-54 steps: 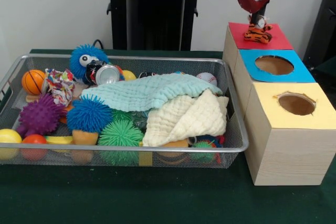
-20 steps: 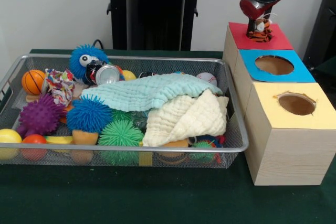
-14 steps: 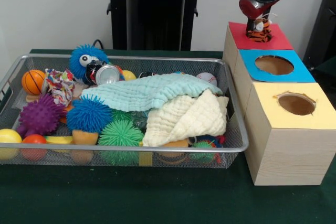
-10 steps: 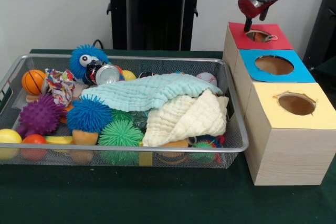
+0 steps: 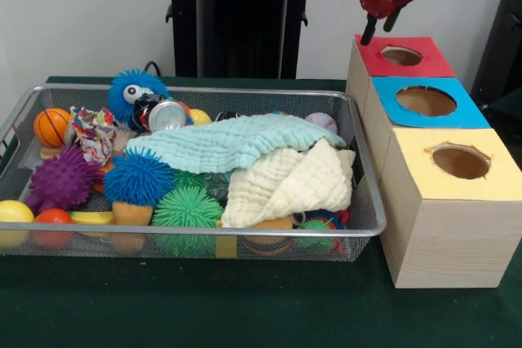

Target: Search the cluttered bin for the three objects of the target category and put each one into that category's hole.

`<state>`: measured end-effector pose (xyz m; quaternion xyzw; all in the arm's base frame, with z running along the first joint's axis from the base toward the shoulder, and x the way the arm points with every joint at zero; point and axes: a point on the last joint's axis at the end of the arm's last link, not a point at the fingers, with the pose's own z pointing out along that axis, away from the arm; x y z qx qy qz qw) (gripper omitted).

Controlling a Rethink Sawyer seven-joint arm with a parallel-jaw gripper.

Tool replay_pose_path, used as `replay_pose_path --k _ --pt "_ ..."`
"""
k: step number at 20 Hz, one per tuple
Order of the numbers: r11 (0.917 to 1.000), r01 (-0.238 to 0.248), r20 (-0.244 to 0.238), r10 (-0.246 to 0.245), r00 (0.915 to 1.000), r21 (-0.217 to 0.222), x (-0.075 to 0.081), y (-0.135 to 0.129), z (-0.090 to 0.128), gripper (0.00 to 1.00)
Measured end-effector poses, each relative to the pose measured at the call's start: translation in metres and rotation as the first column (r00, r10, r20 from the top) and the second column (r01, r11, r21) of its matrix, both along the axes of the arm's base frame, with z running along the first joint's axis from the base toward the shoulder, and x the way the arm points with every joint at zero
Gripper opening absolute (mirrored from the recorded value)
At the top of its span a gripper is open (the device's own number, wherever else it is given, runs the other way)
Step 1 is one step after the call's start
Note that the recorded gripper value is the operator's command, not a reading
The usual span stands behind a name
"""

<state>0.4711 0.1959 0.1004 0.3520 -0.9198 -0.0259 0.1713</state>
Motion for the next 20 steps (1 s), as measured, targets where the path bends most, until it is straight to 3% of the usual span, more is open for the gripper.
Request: replay_pose_path --k 5,13,19,20 --pt "0.9986 0.018 0.06 -0.015 0.9981 -0.049 0.016 -0.007 0.013 1.0" --pt "0.9938 0.042 0.152 -0.026 0.988 -0.103 0.049 -0.037 0.037 1.0" --pt "0.9866 0.124 0.21 -0.1 0.9726 -0.106 0.075 -0.091 0.058 1.0" --pt "0.9816 0.161 0.226 -0.135 0.9648 -0.102 0.081 -0.111 0.063 1.0"
